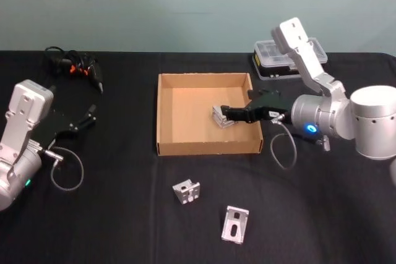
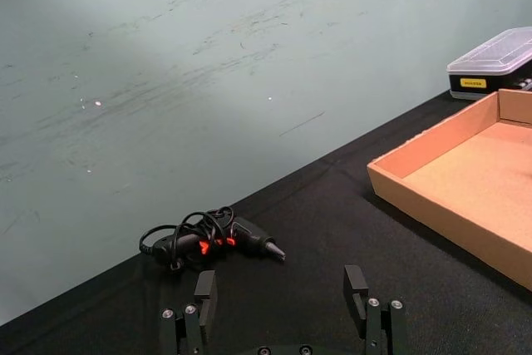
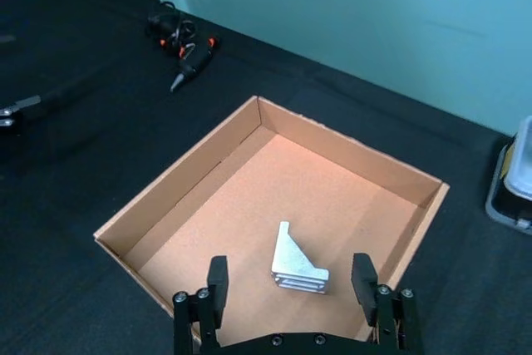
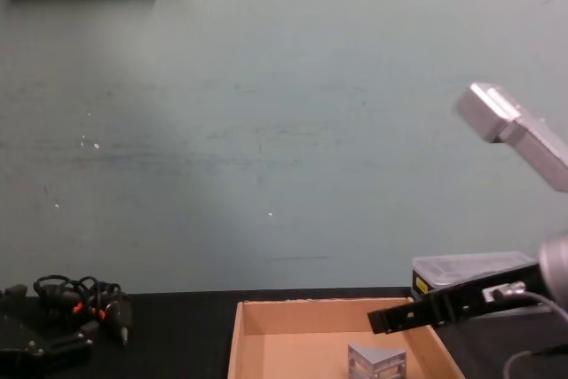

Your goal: Use one hand to pick up the angle iron from the table and place it into the box.

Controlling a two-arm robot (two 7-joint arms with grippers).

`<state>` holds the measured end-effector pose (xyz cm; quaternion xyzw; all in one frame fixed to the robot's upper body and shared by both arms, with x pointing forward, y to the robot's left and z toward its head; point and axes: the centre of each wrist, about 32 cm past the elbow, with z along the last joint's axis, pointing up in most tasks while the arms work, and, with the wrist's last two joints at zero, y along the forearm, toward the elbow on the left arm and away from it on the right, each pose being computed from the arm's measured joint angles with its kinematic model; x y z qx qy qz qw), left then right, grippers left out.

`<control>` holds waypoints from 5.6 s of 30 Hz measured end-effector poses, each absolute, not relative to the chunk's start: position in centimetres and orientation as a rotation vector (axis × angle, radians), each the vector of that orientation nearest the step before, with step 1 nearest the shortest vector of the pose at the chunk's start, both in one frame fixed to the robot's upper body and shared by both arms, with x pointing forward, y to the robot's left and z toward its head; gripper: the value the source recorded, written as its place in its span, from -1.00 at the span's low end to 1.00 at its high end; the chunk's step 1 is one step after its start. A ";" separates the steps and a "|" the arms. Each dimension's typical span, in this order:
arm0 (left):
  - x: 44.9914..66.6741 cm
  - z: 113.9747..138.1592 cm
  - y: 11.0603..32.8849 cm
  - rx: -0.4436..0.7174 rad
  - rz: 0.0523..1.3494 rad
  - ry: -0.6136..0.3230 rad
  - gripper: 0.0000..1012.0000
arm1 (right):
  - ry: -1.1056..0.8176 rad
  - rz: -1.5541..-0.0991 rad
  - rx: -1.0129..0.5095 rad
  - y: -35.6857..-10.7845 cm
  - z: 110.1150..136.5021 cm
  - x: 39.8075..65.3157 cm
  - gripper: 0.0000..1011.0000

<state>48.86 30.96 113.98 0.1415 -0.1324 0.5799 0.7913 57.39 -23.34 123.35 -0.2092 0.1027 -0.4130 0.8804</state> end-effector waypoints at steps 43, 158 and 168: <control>48.9 114.0 31.0 0.304 1.248 -0.285 0.98 | 0.074 -0.413 -0.625 -26.8 127.7 48.3 0.98; 48.9 114.0 31.0 0.304 1.248 -0.285 0.98 | -0.153 -0.722 -0.557 -18.6 124.8 53.1 -0.87; 48.9 114.0 31.0 0.304 1.248 -0.285 0.98 | -0.161 -0.760 -0.598 -16.2 123.7 55.6 -0.87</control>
